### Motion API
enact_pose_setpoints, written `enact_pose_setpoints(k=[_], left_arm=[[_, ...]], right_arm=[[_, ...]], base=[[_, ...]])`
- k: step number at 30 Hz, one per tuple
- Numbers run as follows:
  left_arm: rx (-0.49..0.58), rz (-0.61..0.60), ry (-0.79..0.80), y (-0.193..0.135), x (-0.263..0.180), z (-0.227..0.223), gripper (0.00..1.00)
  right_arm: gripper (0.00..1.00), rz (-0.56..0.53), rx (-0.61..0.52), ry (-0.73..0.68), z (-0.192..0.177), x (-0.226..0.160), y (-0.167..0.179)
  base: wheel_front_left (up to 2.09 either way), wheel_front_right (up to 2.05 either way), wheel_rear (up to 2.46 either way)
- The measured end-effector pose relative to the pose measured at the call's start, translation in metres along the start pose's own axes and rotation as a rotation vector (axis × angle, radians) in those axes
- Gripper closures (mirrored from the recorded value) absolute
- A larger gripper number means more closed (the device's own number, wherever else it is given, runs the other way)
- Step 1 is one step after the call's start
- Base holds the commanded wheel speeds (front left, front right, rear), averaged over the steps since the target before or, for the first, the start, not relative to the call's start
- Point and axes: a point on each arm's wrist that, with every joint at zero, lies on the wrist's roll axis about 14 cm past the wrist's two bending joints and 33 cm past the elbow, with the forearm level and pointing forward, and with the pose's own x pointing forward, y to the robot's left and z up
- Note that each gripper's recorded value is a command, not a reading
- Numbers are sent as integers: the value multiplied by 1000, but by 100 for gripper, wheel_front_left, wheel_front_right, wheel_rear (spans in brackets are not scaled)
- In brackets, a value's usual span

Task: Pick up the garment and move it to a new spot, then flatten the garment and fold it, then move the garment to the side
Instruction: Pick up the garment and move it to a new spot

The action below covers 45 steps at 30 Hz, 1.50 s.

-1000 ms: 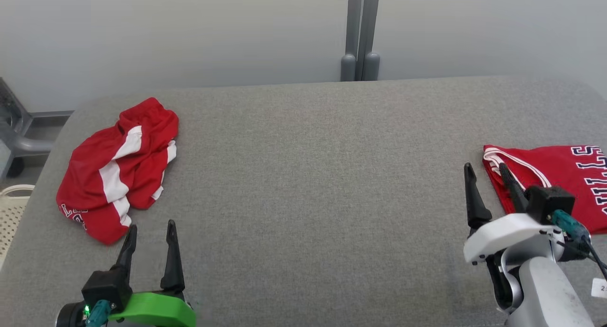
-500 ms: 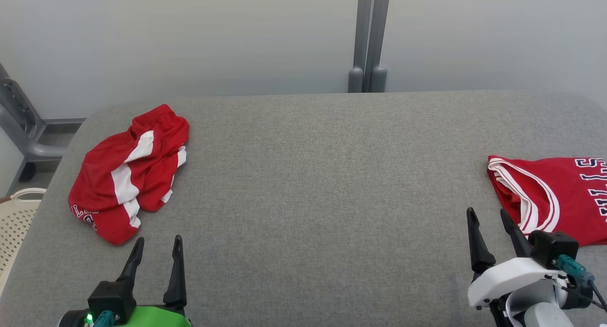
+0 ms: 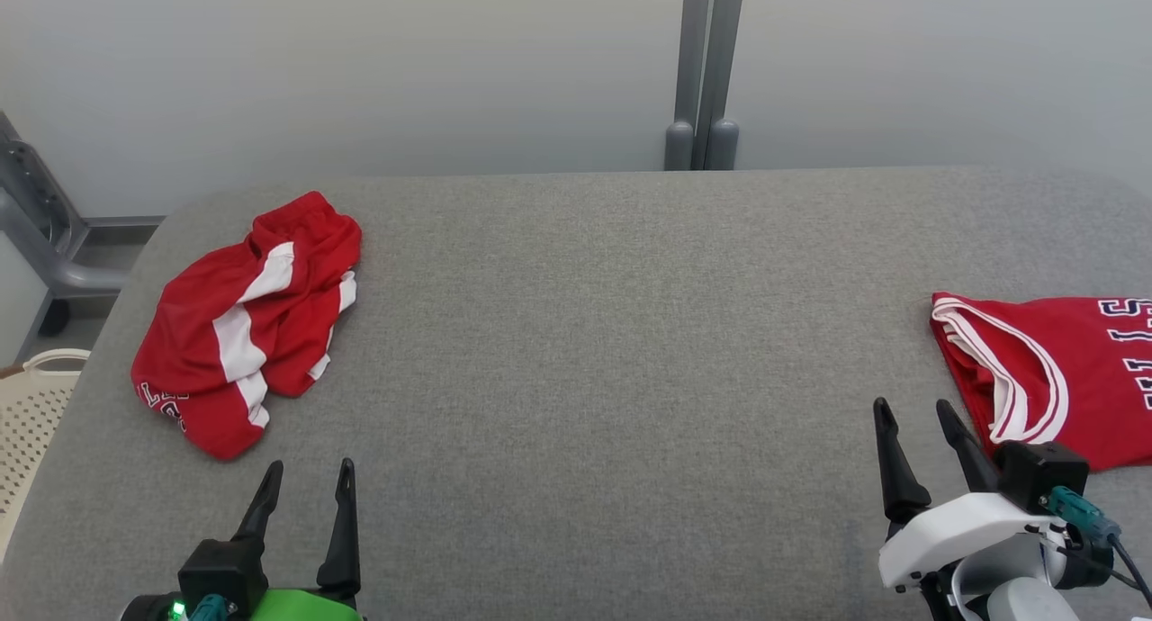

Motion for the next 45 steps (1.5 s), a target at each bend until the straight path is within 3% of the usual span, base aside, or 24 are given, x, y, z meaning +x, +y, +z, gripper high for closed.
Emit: enact_pose_setpoints(k=[10,24,33,39,45], left_arm=[[7,63,9,20,-11,0,0],[18,301,5,86,-73,5,0],[16,416,7,112,-109,6,0],[2,428,38,115,-114,2,0],[-32,355,115,112,-80,0,0]], right_arm=[[0,92,2,38,-12,10,31],[0,349,14,101,-34,28,121],[0,473,28,122,-42,33,167],[0,499,32,127,-46,33,176],[0,505,21,118,-41,41,178]], base=[[0,0,0],[0,0,0],[0,0,0],[0,0,0],[0,0,0]])
